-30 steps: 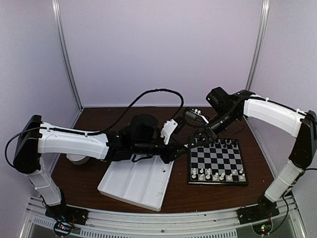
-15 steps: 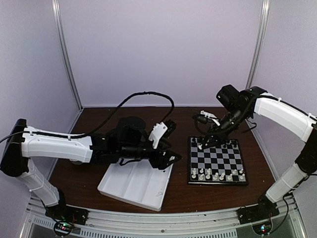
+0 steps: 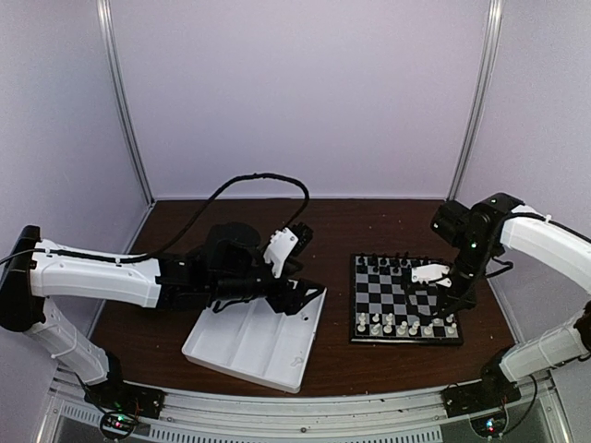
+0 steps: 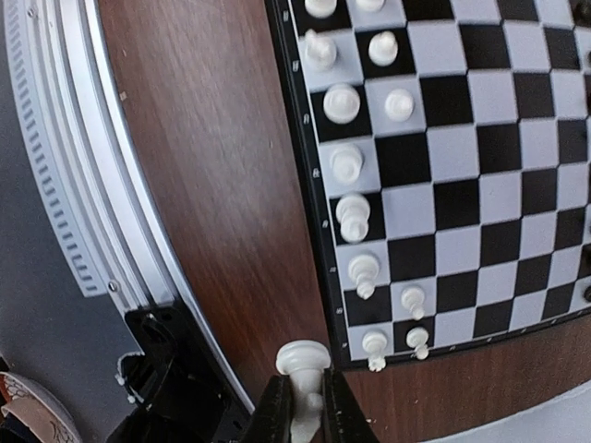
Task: Set up the chess pieces on the board
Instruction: Place the knight at g1.
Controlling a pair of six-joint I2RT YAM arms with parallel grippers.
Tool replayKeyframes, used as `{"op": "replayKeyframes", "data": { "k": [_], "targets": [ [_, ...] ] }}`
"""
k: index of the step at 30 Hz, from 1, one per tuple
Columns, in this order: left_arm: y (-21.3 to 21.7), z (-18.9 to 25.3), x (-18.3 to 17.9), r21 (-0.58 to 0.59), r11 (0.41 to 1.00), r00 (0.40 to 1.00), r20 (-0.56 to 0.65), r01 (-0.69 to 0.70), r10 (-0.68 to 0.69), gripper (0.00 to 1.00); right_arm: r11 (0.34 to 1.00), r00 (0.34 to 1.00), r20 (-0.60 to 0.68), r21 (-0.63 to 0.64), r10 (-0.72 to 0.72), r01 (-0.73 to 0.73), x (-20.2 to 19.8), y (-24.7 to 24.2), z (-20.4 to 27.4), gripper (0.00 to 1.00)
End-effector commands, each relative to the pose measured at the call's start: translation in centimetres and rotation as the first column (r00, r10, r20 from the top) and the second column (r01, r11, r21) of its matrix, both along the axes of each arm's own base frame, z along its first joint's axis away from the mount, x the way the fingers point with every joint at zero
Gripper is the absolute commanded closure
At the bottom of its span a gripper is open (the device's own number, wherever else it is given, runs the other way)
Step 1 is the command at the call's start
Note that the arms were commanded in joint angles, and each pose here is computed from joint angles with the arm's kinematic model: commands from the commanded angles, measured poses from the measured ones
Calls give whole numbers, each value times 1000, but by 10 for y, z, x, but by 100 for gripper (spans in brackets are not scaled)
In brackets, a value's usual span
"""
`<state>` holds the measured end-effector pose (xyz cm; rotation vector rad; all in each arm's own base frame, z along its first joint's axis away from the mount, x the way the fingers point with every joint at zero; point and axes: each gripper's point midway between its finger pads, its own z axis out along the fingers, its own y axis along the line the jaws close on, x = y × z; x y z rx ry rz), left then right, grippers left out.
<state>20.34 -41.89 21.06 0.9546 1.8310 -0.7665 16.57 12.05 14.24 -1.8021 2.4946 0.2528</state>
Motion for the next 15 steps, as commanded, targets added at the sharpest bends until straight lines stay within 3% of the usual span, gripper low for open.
{"op": "replayKeyframes", "data": {
  "k": [1,15],
  "targets": [
    [5,9,6,-19,1000,999,38,-22,22,25,986,1000,17,-166,27,-23,-9,-38,-23,92],
    [7,3,4,-25,999,1000,4,-28,28,26,973,999,21,-230,41,-35,1,-53,-66,90]
  ]
}}
